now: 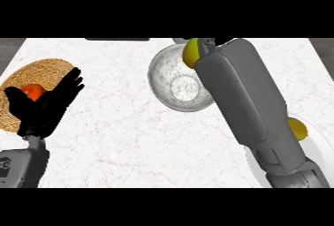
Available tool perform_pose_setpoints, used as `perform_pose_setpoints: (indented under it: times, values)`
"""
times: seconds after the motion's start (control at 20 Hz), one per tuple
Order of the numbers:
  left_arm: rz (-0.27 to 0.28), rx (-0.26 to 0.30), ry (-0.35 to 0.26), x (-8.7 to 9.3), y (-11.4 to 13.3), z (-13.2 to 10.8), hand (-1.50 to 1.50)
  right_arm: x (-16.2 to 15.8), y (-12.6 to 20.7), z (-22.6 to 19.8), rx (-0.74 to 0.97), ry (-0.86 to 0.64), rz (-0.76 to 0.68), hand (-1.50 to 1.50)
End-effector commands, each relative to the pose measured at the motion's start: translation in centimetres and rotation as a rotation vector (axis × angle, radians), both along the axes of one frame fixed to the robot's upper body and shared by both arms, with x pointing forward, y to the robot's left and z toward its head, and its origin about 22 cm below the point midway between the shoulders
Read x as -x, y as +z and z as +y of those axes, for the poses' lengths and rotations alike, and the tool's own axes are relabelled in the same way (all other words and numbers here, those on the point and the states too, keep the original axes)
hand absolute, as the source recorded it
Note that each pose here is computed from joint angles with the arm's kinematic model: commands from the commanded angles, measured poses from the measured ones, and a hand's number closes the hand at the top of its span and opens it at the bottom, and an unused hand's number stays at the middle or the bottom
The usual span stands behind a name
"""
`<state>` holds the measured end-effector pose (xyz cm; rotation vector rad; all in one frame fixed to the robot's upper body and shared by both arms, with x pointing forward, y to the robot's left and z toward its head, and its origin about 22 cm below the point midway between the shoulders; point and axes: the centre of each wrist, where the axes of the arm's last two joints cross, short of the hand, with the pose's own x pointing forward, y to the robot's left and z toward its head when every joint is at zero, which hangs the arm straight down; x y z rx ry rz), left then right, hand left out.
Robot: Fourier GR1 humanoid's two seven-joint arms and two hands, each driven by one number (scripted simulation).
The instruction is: Pick the pear from the plate and place it in the bowl
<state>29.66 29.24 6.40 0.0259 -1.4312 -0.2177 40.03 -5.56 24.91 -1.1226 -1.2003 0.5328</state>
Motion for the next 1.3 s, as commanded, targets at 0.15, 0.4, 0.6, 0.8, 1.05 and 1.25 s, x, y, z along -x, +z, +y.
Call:
perform_pose_setpoints:
  times: [0.15,0.4,0.6,0.8,1.05,1.25]
  values:
    - [-0.001,-0.004,-0.033,-0.1,1.1,-0.6,0.00,-4.4,-3.8,-2.9,-0.131,-0.018,0.048,1.50]
    - [-0.012,0.006,-0.031,-0.1,0.7,-0.8,0.00,-5.2,-7.2,-3.6,-0.332,-0.099,0.050,1.50]
    - [-0.020,0.004,-0.033,-0.9,0.7,-1.0,0.00,-5.8,-8.6,-4.9,-0.493,-0.135,0.015,-1.50]
    - [-0.036,-0.014,-0.049,-1.5,1.4,-2.3,0.00,-6.4,-9.1,-6.7,-0.530,-0.105,-0.113,-1.50]
    - [-0.013,-0.003,-0.084,-0.2,0.8,-0.9,0.00,-6.6,-9.6,-5.4,-0.489,-0.119,-0.218,-1.50]
    - [-0.014,-0.001,-0.049,-0.7,0.5,-0.8,0.00,-6.6,-10.8,-5.9,-0.439,-0.152,-0.307,-1.50]
